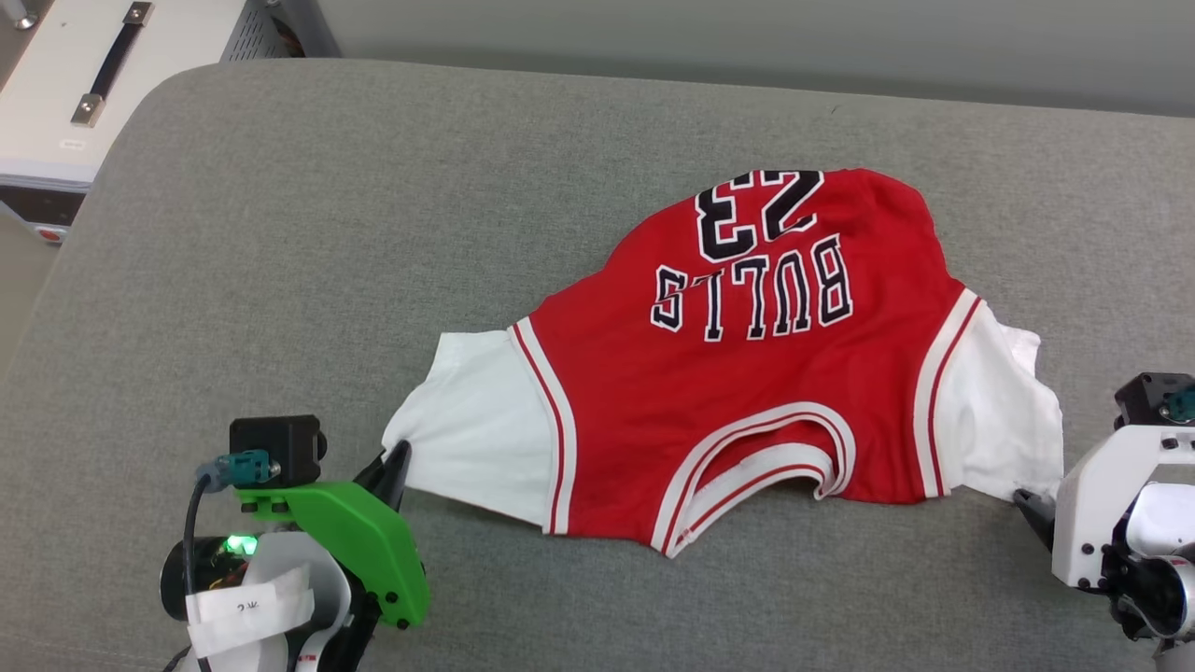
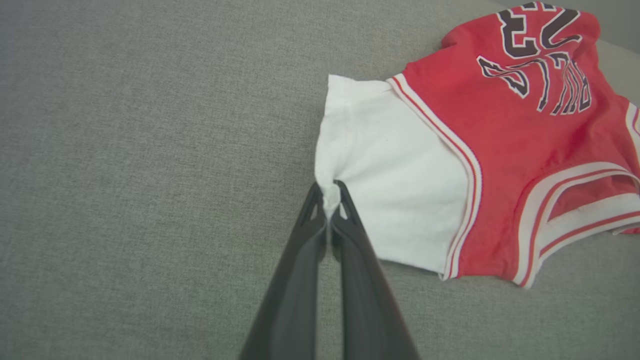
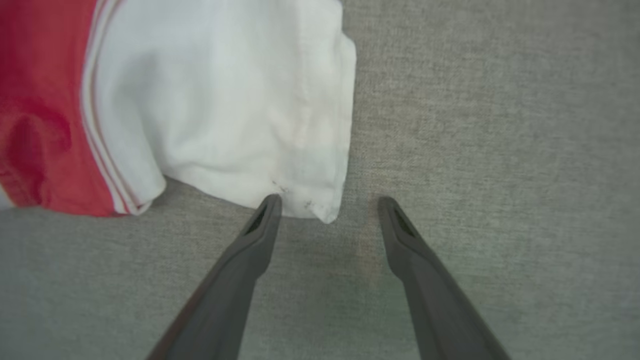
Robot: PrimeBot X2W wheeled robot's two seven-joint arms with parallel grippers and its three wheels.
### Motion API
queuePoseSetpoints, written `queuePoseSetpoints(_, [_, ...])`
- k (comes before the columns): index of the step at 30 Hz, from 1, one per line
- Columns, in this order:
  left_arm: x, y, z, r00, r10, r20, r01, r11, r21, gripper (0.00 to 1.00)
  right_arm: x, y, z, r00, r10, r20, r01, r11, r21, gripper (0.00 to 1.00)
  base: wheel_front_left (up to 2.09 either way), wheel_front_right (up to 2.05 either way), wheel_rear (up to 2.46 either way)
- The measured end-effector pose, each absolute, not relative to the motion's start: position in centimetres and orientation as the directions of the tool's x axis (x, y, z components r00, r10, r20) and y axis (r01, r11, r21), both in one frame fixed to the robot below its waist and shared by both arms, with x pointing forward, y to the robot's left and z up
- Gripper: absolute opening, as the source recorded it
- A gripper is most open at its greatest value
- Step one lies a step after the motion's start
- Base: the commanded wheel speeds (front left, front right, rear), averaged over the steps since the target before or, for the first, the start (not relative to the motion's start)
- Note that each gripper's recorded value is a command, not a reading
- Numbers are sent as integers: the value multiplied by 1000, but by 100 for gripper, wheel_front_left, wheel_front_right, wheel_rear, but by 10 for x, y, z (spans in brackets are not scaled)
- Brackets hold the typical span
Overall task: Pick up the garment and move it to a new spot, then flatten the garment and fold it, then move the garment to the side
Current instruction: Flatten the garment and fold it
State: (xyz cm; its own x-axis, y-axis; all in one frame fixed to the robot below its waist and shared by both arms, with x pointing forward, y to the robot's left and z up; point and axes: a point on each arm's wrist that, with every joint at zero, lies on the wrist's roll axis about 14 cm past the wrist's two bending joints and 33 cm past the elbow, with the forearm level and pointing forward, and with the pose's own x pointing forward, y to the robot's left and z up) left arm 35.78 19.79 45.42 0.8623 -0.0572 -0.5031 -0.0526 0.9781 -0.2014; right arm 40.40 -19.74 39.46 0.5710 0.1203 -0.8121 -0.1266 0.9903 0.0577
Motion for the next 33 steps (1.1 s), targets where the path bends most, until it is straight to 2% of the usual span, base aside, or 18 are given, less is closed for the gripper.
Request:
queuePoseSetpoints(10, [360,201,444,850,-47,-525,-67,978,-196,0,400,-183,371,501,144,-854,-182,982,59,100,0,0,0])
queuePoseSetpoints(11, [361,201,443,848,-48,-528,-67,978,-196,0,399,-183,369,494,146,-857,-187,981,59,78,0,0,0])
queuePoseSetpoints(12, [361,201,442,846,-47,-531,-68,978,-195,0,399,-182,368,494,149,-856,-190,980,60,46,0,0,0])
queuePoseSetpoints(13, [361,201,440,843,-47,-536,-69,979,-193,0,399,-182,368,498,152,-854,-193,979,62,29,0,0,0])
queuePoseSetpoints(14, [361,201,440,842,-47,-538,-69,979,-193,0,399,-183,367,502,150,-852,-190,980,61,0,0,0,0])
queuePoseSetpoints(25, [358,206,450,861,-39,-507,-62,981,-182,0,408,-197,386,610,139,-780,-174,984,40,0,0,0,0])
queuePoseSetpoints(33, [350,214,470,891,-27,-452,-57,983,-172,0,410,-234,438,734,82,-674,-127,992,-18,0,0,0,0])
